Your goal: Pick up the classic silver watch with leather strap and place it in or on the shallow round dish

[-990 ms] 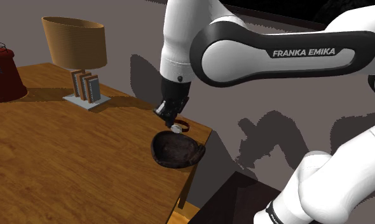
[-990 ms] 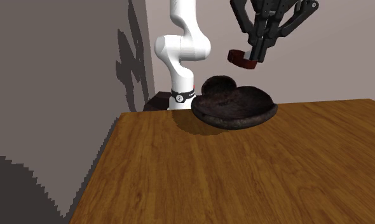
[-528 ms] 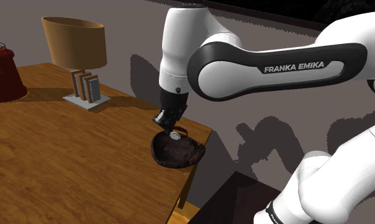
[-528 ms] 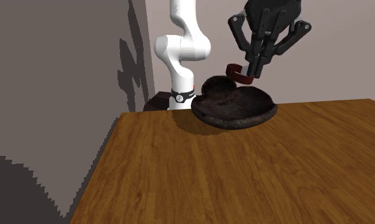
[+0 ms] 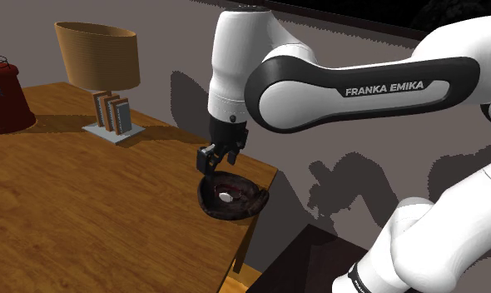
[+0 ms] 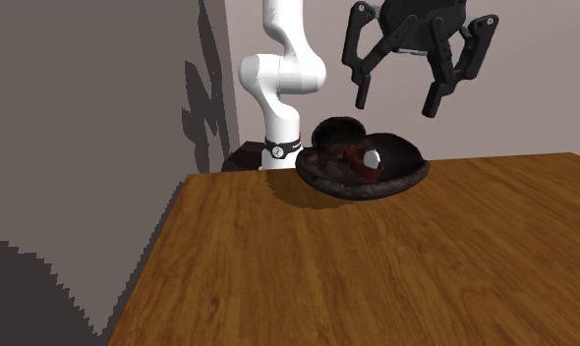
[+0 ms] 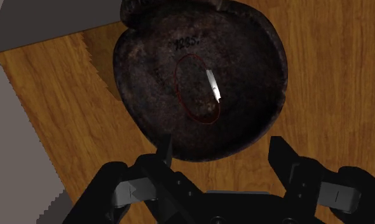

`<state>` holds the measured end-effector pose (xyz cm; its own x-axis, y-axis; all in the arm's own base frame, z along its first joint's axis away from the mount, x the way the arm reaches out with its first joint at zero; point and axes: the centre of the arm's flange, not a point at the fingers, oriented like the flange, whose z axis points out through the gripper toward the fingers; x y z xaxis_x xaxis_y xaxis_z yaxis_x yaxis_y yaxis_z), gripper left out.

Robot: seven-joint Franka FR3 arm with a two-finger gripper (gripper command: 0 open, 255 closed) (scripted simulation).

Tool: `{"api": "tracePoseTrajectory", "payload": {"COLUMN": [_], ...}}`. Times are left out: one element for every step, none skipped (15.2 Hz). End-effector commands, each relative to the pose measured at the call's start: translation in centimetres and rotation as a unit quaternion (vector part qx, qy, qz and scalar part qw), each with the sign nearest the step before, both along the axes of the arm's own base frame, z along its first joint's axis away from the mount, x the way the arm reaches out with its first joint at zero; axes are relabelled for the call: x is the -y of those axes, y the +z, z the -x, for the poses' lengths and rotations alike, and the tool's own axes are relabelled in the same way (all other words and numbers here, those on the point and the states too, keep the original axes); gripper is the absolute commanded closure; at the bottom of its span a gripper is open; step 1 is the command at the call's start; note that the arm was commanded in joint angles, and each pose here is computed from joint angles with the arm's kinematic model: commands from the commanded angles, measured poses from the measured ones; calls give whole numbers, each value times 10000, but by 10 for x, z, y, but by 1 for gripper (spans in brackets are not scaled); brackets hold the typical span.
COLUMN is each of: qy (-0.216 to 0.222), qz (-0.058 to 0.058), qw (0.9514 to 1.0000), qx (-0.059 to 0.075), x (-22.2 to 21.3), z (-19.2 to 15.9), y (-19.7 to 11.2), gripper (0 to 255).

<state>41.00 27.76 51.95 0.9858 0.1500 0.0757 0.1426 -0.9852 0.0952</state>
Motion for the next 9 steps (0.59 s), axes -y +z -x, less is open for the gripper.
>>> {"api": "tracePoseTrajectory", "payload": {"qy": [0, 0, 0, 0, 0, 0, 0, 0, 0], "qz": [0, 0, 0, 0, 0, 0, 0, 0, 0], "qw": [10000, 10000, 10000, 10000, 10000, 10000, 10000, 10000, 10000], "qx": [0, 0, 0, 0, 0, 0, 0, 0, 0], "x": [0, 0, 0, -1, -2, -3, -4, -4, -4], "z": [0, 0, 0, 1, 2, 4, 4, 4, 4], "y": [0, 0, 0, 13, 26, 39, 50, 50, 50], "gripper": [0, 0, 0, 0, 0, 0, 0, 0, 0]}}
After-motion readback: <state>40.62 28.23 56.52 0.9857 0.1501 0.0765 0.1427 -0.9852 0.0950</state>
